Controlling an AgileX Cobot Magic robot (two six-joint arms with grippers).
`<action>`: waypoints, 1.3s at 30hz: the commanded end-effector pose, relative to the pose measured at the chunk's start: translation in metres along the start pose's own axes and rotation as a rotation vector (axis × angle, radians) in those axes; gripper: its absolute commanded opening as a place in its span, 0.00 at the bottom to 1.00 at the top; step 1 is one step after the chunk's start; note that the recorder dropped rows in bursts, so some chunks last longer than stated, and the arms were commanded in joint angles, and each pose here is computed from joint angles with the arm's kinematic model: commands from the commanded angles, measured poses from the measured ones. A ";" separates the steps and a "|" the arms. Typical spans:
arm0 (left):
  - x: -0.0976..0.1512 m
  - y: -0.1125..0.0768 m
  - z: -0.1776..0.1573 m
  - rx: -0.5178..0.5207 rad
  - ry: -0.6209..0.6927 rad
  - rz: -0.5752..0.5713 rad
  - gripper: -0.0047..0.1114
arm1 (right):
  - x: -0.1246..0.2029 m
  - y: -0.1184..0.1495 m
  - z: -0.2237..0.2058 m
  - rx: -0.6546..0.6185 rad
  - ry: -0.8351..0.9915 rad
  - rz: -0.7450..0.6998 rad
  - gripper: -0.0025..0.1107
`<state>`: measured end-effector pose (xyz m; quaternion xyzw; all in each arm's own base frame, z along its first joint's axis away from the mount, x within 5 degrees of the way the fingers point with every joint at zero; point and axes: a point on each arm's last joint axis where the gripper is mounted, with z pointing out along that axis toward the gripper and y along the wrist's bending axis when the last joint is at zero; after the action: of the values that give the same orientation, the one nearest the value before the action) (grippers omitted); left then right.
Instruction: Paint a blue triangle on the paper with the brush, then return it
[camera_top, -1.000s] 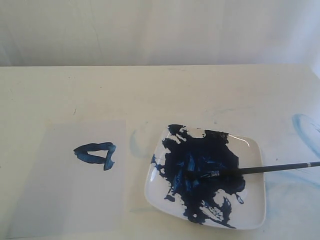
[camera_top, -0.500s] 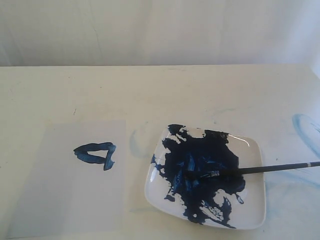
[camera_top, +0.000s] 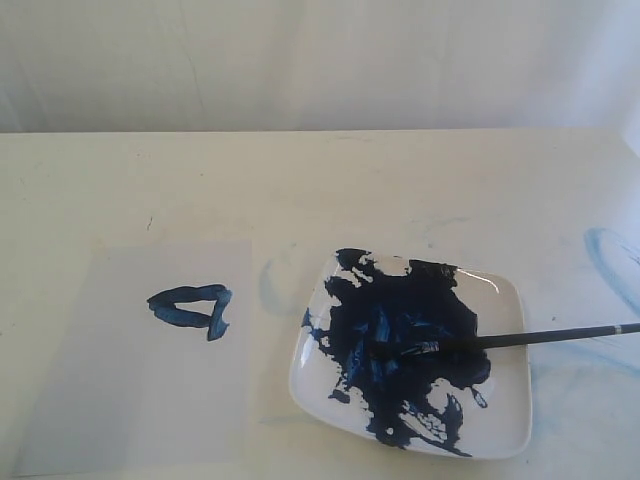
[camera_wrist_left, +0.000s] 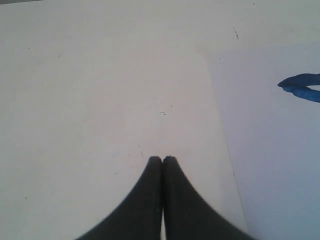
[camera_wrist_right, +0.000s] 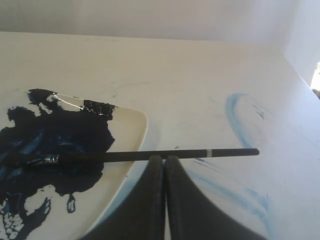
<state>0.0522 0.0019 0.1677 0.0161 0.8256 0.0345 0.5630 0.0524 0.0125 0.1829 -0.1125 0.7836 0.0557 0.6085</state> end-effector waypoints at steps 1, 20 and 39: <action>0.002 0.000 0.001 0.001 0.007 0.007 0.04 | 0.000 0.000 0.000 -0.004 -0.008 0.003 0.02; 0.001 -0.001 0.000 0.021 -0.013 0.015 0.04 | 0.000 0.000 0.000 -0.004 -0.008 0.003 0.02; 0.001 -0.001 0.000 0.021 -0.013 0.015 0.04 | 0.000 0.000 0.000 -0.004 -0.008 0.003 0.02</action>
<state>0.0517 0.0005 0.1683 0.0280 0.8219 0.0276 0.5683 0.0524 0.0125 0.1829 -0.1125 0.7836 0.0557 0.6085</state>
